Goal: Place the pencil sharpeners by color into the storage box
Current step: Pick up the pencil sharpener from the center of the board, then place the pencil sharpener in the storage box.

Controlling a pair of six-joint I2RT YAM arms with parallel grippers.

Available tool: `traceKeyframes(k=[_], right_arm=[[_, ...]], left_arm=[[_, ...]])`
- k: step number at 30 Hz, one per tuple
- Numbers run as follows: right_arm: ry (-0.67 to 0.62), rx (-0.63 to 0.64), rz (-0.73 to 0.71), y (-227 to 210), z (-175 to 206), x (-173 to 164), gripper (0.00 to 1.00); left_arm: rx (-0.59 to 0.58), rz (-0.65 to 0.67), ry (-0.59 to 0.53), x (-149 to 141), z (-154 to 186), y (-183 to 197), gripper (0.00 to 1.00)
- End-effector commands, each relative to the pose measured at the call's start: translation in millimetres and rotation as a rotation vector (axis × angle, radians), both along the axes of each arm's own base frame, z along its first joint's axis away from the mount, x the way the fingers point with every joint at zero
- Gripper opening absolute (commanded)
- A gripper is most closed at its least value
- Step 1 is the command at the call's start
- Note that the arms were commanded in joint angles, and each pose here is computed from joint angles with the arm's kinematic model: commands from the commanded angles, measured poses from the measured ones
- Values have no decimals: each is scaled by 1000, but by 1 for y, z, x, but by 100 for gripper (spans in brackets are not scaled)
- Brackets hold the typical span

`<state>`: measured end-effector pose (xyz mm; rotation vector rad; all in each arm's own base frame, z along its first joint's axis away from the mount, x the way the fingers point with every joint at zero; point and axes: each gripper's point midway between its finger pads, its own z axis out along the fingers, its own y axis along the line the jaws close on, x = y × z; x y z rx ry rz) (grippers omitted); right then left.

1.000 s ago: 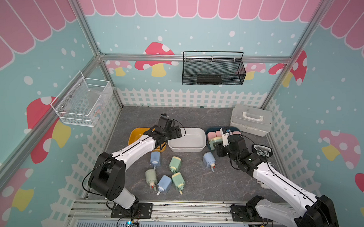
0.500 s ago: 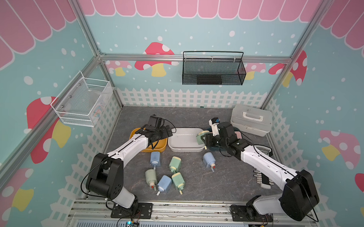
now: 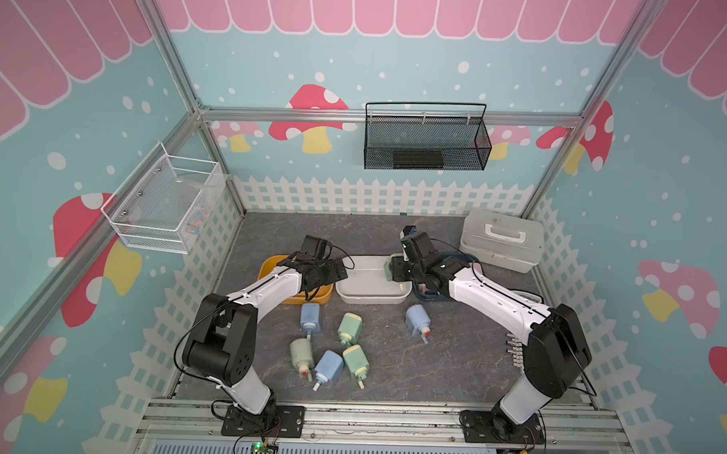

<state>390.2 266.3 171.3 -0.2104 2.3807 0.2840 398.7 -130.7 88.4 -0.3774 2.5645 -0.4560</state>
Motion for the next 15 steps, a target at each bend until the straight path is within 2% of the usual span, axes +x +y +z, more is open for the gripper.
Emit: traceKeyframes(k=[1, 7, 15], right_arm=[[-10, -107, -67, -9, -6, 10, 0], [9, -128, -90, -5, -22, 19, 0], [52, -203, -92, -5, -46, 25, 0]], left_arm=[[-61, -6, 13, 5, 1, -10, 99], [-118, -29, 13, 8, 1, -24, 99], [-136, -75, 20, 12, 0, -45, 99]])
